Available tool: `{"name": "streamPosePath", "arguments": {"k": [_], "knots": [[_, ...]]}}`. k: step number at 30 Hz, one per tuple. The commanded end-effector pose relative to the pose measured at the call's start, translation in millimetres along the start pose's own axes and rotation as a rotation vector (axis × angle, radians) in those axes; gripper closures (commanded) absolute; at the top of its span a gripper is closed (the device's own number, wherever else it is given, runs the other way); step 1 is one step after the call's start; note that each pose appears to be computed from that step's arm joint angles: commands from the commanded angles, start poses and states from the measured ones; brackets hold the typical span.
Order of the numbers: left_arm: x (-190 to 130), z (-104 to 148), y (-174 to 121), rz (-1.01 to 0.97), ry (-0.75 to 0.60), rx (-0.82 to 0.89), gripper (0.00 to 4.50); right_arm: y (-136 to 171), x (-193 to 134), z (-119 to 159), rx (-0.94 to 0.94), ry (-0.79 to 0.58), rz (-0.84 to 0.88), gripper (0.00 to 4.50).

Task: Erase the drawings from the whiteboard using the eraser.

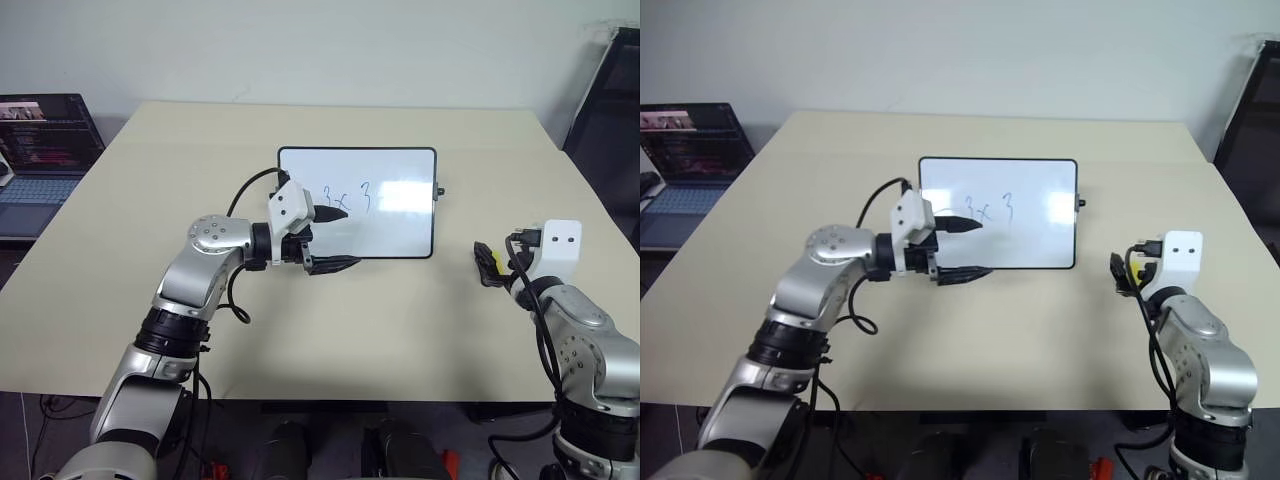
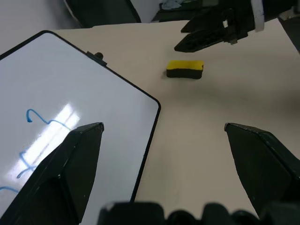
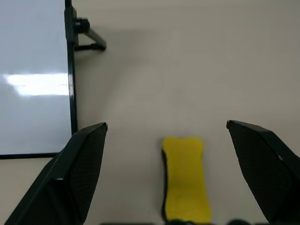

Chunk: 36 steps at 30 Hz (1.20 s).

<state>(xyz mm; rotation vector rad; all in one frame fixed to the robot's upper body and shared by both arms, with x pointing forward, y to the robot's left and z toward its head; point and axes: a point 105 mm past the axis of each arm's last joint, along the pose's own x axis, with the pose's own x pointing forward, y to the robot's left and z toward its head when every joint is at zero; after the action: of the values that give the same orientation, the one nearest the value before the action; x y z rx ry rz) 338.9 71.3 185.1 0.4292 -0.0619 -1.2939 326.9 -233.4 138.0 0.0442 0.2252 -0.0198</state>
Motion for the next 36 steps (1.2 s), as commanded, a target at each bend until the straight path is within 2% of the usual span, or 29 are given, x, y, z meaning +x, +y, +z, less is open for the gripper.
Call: {"name": "streamPosePath", "arguments": {"k": [1, 21, 36], "knots": [[4, 9, 1, -0.036, -0.019, 0.067, 0.0, -5, 0, 1, -0.018, 0.006, 0.002, 0.03], [7, 10, -6, -0.062, -0.014, 0.085, 0.0, -11, 5, -29, -0.008, 0.078, -0.022, 0.03], [8, 16, -5, -0.048, -0.016, 0.088, 0.0, -24, 21, -27, 0.009, 0.046, -0.075, 0.03]]}}
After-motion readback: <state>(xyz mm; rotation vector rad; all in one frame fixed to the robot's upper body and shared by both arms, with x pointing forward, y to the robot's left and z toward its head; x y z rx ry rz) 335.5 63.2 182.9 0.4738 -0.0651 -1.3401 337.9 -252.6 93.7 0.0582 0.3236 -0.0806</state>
